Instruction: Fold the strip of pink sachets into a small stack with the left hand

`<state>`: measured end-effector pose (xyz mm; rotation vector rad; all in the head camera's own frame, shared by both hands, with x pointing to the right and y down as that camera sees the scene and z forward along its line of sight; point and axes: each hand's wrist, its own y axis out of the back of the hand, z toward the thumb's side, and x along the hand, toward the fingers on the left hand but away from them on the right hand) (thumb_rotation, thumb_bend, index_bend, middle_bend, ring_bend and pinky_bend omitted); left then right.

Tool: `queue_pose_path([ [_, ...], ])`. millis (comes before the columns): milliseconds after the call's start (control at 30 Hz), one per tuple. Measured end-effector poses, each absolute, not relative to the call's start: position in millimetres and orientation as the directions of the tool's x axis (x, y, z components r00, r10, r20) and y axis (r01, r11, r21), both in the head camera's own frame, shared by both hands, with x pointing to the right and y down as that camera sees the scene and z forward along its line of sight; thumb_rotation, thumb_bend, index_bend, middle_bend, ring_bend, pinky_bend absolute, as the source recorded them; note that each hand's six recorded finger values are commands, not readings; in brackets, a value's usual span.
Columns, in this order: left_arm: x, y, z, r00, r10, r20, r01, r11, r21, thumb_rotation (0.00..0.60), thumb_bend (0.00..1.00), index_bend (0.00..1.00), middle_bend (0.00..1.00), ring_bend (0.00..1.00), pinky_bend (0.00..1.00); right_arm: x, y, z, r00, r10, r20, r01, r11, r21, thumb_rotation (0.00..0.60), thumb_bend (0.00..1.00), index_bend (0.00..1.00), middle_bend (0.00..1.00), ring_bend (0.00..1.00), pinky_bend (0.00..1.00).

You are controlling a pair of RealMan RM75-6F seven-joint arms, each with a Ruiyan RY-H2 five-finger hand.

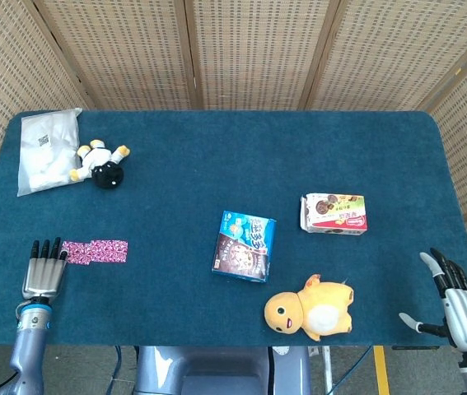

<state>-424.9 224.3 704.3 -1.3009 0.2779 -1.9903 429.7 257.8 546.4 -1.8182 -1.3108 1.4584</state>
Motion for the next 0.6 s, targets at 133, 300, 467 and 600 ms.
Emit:
queue_pose_path([
  [133,-429.5,222.7,702.8,-0.238,-0.669,0.704,0.464,-0.715,-0.523,0.600,0.96,0.16,0.00,0.00,0.00,429.7,257.7,546.4,-0.017,0.877,-0.481,0.386,-0.438,-0.812,0.600,0.11,0.04,0.00,0.00,0.00],
  [300,-430.0,220.5,701.5,-0.238,-0.671,0.702,0.457,-0.715,-0.529,0.600,0.96,0.16,0.00,0.00,0.00,429.5,257.9,546.3,-0.017,0.877,-0.480,0.385,-0.438,-0.813,0.600,0.11,0.04,0.00,0.00,0.00],
  [467,-429.2,218.2,700.4,-0.233,-0.678,0.697,0.447,-0.712,-0.542,0.600,0.96,0.16,0.00,0.00,0.00,429.5,257.9,546.0,-0.017,0.877,-0.479,0.385,-0.437,-0.813,0.600,0.10,0.04,0.00,0.00,0.00],
  [600,-426.1,215.8,699.3,-0.221,-0.686,0.693,0.426,-0.707,-0.564,0.600,0.95,0.16,0.00,0.00,0.00,429.5,258.1,546.7,-0.017,0.876,-0.482,0.385,-0.439,-0.812,0.600,0.10,0.04,0.00,0.00,0.00],
])
